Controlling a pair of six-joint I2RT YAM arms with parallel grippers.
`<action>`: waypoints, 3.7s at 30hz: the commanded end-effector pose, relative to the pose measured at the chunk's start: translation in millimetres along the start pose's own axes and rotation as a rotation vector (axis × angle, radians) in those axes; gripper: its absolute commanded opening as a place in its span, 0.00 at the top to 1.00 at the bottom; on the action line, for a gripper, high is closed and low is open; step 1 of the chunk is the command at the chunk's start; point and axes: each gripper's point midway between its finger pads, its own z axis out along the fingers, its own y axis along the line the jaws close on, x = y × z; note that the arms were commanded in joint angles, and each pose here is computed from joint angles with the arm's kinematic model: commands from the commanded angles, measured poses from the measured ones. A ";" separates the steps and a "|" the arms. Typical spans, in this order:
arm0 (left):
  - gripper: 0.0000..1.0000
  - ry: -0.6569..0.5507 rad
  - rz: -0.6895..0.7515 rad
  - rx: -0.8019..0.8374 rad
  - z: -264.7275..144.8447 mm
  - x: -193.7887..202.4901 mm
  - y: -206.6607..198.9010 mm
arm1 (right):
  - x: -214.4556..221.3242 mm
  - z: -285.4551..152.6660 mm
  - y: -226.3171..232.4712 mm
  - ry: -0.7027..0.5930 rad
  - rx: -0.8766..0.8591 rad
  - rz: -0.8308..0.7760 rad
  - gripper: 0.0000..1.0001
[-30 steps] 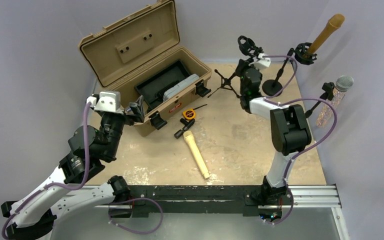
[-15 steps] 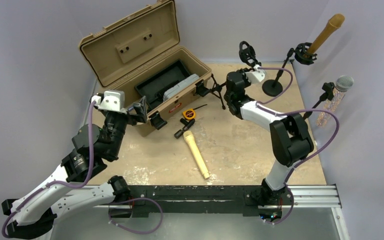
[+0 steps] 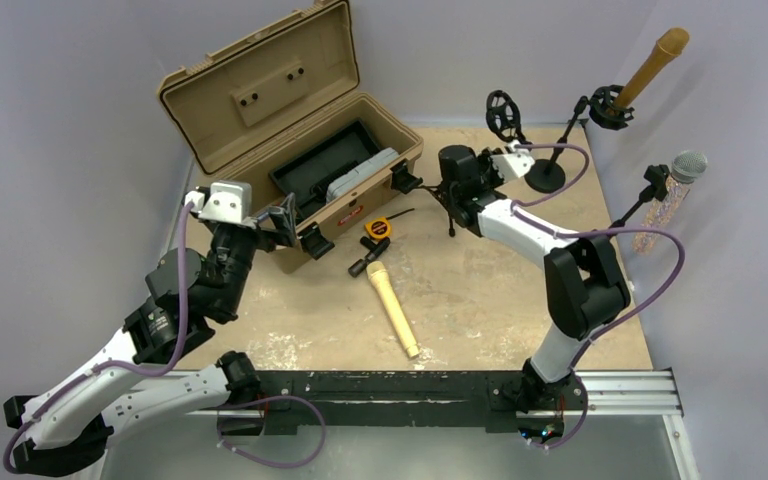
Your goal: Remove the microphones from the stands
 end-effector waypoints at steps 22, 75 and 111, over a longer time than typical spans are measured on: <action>0.12 0.010 0.005 0.059 7.3 -3.1 -21.1 | 2.4 -40.3 41.4 0.127 -0.483 -0.249 0.92; 0.09 0.093 0.024 0.169 18.8 20.9 -60.4 | 64.5 -124.7 -16.7 0.480 -0.575 -0.262 0.01; 0.20 0.673 -1.060 0.742 93.4 65.0 -303.4 | -64.0 -142.0 -46.6 0.365 -0.553 0.176 0.04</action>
